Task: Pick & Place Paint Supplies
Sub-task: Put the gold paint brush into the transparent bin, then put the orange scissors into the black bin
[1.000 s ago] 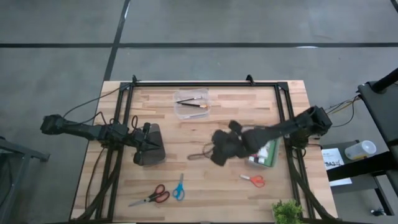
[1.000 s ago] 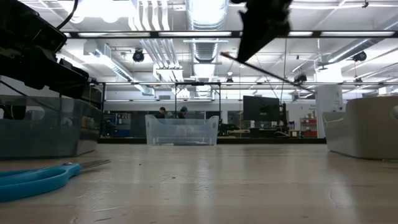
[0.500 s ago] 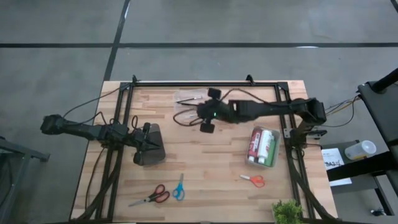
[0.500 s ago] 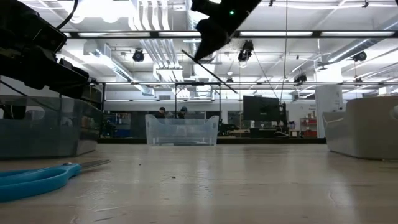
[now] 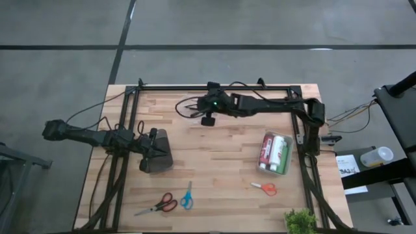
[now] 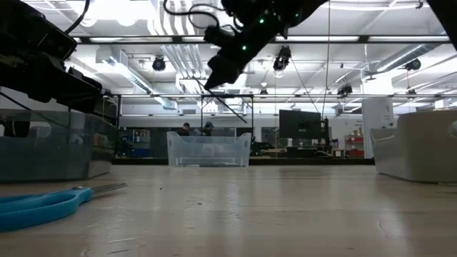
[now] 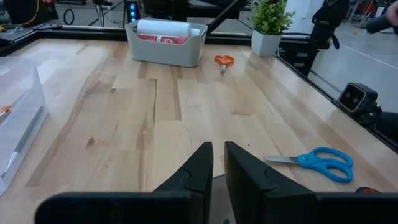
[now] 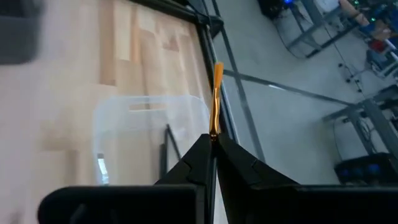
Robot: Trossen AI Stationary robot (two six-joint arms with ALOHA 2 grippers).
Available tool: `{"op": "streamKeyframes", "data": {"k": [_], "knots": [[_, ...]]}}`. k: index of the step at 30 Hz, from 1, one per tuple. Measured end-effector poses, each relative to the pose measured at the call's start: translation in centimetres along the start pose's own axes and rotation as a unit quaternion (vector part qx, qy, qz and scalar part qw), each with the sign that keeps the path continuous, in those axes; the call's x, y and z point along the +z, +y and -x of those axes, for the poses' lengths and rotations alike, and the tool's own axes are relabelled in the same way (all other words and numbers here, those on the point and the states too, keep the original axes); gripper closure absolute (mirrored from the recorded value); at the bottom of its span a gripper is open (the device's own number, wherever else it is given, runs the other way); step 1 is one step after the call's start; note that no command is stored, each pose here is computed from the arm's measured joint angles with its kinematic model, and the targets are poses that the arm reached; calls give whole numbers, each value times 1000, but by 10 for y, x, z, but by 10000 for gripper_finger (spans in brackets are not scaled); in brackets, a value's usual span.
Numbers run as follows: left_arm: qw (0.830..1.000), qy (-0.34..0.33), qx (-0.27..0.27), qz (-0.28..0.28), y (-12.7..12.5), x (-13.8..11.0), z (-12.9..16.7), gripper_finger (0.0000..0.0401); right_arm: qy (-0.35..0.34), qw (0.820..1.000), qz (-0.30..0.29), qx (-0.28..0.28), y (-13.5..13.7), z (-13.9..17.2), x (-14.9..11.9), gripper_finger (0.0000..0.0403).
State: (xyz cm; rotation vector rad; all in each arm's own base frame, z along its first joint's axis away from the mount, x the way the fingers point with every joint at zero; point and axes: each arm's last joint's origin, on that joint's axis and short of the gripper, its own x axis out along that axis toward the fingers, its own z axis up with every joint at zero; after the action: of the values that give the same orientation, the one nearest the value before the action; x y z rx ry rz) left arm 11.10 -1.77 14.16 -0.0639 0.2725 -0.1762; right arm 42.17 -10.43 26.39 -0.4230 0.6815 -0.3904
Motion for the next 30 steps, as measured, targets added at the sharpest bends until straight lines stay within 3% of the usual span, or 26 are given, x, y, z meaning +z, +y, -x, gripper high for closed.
{"op": "streamKeyframes", "data": {"k": [7, 12, 17, 22, 25, 30], "knots": [[1000, 0, 0, 0, 0, 0, 0, 350, 23, 1000, 0, -7, -5, -38, -5, 388], [1000, 0, 0, -2, 0, 0, 0, 350, 80, 997, 6, 10, -1, -63, -16, 388], [1000, 0, -1, -2, 0, 0, 0, 350, 125, 991, -36, 18, -1, -82, -20, 388], [1000, 0, -2, -2, 0, 0, 0, 350, 162, 986, -39, 29, 2, -98, -26, 385], [1000, 0, -2, -2, 0, 0, 0, 350, 155, 985, -66, 22, -2, -100, -16, 361], [1000, 0, -2, -2, 0, 0, 0, 350, 172, 983, -64, 32, -1, -103, -15, 308]]}}
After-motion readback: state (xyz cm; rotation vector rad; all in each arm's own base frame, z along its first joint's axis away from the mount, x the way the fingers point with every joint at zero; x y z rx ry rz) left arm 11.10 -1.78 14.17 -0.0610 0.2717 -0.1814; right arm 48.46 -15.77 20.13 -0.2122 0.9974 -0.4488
